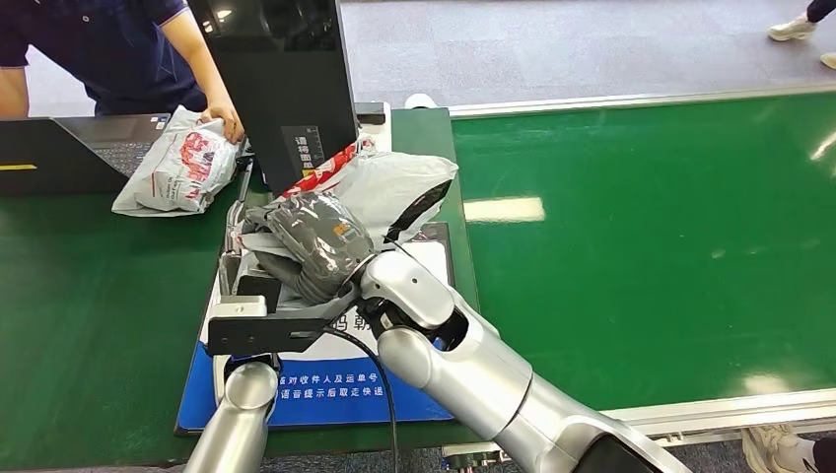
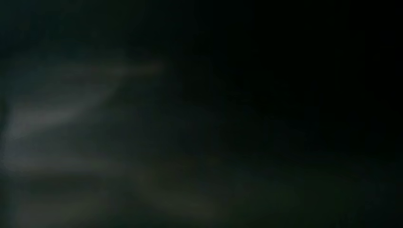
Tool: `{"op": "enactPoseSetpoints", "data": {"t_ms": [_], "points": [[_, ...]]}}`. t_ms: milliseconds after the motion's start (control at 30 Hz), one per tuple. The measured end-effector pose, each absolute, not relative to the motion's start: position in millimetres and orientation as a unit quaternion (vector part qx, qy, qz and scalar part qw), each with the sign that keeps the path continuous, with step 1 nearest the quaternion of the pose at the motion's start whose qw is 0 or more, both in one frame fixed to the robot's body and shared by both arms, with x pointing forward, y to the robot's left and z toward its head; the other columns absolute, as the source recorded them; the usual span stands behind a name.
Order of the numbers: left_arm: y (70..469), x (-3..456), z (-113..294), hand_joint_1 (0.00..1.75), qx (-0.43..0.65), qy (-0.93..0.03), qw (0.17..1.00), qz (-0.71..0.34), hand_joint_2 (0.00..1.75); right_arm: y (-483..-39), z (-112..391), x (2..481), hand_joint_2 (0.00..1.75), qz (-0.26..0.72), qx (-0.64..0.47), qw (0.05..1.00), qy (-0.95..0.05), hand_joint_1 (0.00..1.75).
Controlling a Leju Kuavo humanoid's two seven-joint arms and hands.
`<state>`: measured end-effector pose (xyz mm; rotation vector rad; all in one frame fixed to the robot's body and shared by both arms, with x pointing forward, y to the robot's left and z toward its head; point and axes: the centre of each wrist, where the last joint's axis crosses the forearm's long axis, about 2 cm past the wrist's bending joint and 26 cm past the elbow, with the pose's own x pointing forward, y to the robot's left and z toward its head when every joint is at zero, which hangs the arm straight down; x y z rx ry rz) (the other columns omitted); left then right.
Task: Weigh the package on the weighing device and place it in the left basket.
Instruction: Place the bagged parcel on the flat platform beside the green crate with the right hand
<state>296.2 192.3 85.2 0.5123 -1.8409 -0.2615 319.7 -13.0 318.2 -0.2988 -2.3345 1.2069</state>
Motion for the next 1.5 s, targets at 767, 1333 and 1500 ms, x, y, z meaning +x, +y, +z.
{"op": "enactPoseSetpoints", "data": {"t_ms": [767, 1333, 1500], "points": [[245, 312, 86, 0.00, 0.325, -0.747, 0.579, -0.028, 1.75, -7, 285, 295, 1.75, 0.433, -0.034, 0.298, -0.850, 0.00], [263, 317, 83, 0.00, 0.350, -0.738, 0.574, -0.061, 1.75, -26, 267, 297, 1.75, 0.393, -0.031, 0.343, -0.853, 0.00], [264, 318, 84, 0.00, 0.350, -0.739, 0.572, -0.066, 1.75, -32, 265, 301, 1.75, 0.390, -0.036, 0.348, -0.852, 0.00]]}}
